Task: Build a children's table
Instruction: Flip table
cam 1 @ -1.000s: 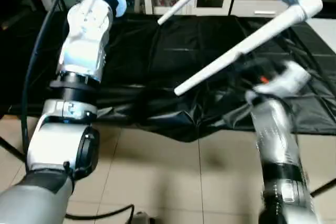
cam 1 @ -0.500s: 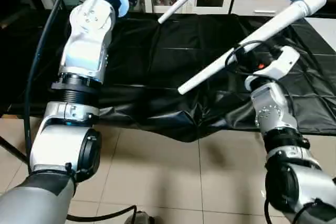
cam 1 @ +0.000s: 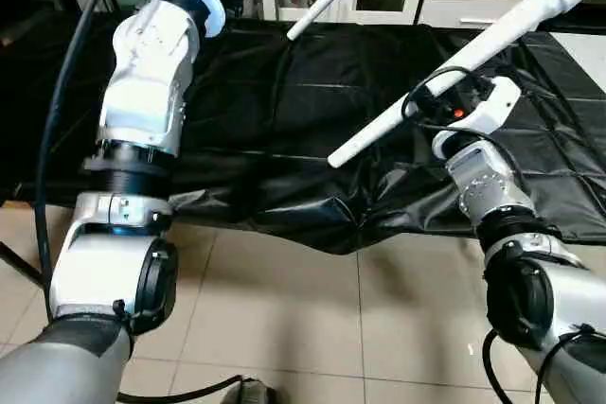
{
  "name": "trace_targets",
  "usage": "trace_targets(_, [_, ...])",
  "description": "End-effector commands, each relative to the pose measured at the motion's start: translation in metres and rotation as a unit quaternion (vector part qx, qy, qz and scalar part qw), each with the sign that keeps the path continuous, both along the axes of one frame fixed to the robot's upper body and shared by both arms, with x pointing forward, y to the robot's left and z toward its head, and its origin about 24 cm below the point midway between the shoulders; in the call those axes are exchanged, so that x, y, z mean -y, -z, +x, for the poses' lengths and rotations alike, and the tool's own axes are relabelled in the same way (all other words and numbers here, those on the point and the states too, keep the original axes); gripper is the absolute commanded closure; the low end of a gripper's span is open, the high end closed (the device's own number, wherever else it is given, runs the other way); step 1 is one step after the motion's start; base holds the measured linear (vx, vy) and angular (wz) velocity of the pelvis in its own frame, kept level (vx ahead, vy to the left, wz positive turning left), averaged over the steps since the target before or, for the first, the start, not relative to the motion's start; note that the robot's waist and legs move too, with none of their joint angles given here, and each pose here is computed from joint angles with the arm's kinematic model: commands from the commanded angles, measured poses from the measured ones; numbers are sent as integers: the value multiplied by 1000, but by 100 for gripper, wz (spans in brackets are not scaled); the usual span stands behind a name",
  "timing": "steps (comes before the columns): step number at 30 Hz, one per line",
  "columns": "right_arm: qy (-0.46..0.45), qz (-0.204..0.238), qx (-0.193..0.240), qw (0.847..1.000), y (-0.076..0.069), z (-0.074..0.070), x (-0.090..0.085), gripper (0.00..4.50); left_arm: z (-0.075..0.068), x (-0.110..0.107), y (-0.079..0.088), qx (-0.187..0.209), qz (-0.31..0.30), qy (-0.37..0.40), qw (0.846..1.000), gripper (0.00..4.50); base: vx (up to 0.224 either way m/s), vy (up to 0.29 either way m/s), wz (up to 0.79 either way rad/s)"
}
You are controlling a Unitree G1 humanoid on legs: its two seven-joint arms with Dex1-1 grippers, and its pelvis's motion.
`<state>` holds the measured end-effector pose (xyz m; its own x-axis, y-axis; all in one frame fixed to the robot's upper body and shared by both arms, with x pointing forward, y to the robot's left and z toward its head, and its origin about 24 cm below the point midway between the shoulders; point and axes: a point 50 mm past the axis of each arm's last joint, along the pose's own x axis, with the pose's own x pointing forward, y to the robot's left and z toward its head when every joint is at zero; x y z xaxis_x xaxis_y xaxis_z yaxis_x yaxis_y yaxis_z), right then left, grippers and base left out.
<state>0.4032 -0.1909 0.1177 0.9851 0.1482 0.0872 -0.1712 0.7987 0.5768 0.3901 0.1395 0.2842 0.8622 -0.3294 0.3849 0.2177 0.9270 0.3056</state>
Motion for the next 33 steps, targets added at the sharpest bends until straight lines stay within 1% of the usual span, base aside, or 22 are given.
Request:
trace_targets(1, [-11, -3, 22, 1000, -14, 5, -5, 186, -6, 1, -11, 21, -67, 35, 997, 210, 0, 0, 0])
trace_targets(3, [-5, -10, 22, 1000, -14, 5, -2, 205, -9, 0, -10, 23, -62, 51, 996, 211, 0, 0, 0])
trace_targets(5, [2, -15, 21, 1000, -14, 5, 1, 209, -14, 0, -11, 31, -62, 77, 995, 212, 0, 0, 0])
trace_targets(6, [2, -15, 21, 1000, -14, 5, 1, 224, -14, 0, -11, 31, -62, 77, 995, 214, 0, 0, 0])
trace_targets(7, [8, -17, 19, 1000, -15, 5, 3, 238, -17, 0, -11, 34, -53, 94, 994, 217, 0, 0, 0])
trace_targets(10, [8, -25, 19, 999, -16, 5, 4, 256, -21, 0, -7, 37, -29, 119, 992, 224, 0, 0, 0])
trace_targets(13, [6, -31, 21, 999, -17, 6, 4, 289, -25, -2, -6, 41, -20, 142, 989, 233, 0, 0, 0])
trace_targets(16, [6, -37, 24, 999, -17, 6, 4, 300, -27, -5, -3, 38, -12, 157, 987, 242, 0, 0, 0])
trace_targets(17, [6, -37, 24, 999, -17, 6, 4, 315, -27, -6, -3, 37, -11, 157, 987, 247, 0, 0, 0])
trace_targets(18, [6, -38, 26, 999, -17, 6, 4, 315, -26, -9, 0, 34, -6, 151, 988, 247, 0, 0, 0])
trace_targets(19, [6, -38, 26, 999, -18, 6, 4, 335, -26, -12, 1, 32, -6, 145, 989, 253, 0, 0, 0])
trace_targets(21, [7, -43, 29, 999, -18, 5, 6, 343, -22, -19, 3, 27, -12, 122, 992, 256, 0, 0, 0])
trace_targets(24, [10, -52, 36, 998, -19, 5, 7, 377, -19, -24, 10, 17, -11, 105, 994, 261, 0, 0, 0])
trace_targets(25, [12, -59, 37, 998, -19, 5, 8, 383, -18, -25, 15, 7, -11, 103, 995, 261, 0, 0, 0])
trace_targets(33, [6, -90, 51, 995, -16, 2, 7, 386, -12, -28, 42, -35, -7, 93, 995, 267, 0, 0, 0])
